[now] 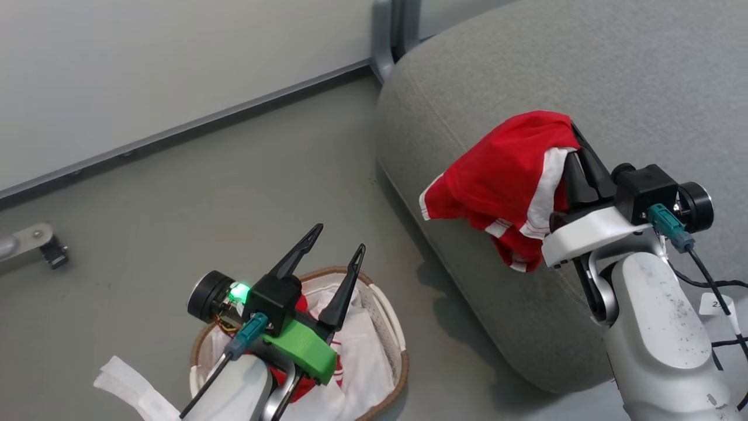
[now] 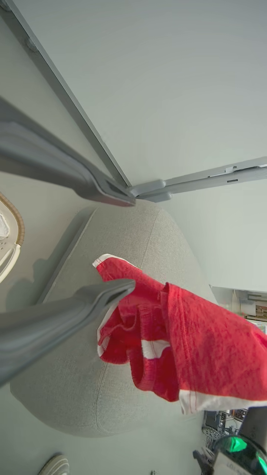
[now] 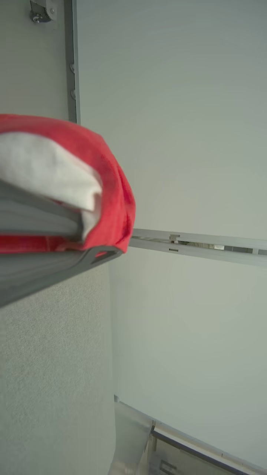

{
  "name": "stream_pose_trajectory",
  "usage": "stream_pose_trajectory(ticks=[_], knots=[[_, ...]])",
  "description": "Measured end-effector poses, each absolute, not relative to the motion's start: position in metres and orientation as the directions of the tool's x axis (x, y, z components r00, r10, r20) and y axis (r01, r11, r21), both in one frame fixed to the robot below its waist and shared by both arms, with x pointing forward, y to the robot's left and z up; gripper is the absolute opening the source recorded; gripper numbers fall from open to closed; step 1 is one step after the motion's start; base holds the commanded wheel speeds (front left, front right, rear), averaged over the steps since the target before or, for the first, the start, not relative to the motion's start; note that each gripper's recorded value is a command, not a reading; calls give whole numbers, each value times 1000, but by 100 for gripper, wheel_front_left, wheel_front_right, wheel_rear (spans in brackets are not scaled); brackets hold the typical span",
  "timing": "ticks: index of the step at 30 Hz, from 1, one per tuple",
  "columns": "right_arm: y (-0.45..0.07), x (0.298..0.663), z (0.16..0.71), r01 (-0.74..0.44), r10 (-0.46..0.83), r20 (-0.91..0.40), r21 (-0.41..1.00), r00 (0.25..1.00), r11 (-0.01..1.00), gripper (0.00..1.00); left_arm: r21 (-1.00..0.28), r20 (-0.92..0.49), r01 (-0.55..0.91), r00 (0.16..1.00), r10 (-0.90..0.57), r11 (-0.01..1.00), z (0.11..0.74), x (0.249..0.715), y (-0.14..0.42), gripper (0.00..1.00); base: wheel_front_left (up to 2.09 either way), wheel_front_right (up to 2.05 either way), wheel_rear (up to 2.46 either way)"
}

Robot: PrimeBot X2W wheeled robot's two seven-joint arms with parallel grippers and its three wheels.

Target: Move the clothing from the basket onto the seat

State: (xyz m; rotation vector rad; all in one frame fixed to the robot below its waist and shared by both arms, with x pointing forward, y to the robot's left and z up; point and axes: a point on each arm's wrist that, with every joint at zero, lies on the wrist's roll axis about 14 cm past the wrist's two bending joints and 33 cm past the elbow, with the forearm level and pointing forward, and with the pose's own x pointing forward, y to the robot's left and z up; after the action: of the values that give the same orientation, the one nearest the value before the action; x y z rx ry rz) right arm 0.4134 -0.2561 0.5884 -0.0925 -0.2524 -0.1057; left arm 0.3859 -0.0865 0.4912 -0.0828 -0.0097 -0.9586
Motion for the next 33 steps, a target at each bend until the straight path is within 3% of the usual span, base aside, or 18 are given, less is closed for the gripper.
stream_pose_trajectory(ticks=[8,16,25,33], knots=[[-295,397,569,225,-203,198,-97,959,970,0,-98,30,888,454,-890,449,473,380,-128,100,0,0,0],[-314,403,553,270,-252,150,-118,956,956,0,-131,18,910,400,-916,394,455,379,-142,100,0,0,0],[-313,477,619,263,-185,302,-241,935,934,0,-139,19,895,431,-902,424,449,389,-131,100,0,0,0],[-339,543,693,330,-149,427,-389,892,860,0,-142,10,873,473,-881,467,436,408,-117,100,0,0,0]])
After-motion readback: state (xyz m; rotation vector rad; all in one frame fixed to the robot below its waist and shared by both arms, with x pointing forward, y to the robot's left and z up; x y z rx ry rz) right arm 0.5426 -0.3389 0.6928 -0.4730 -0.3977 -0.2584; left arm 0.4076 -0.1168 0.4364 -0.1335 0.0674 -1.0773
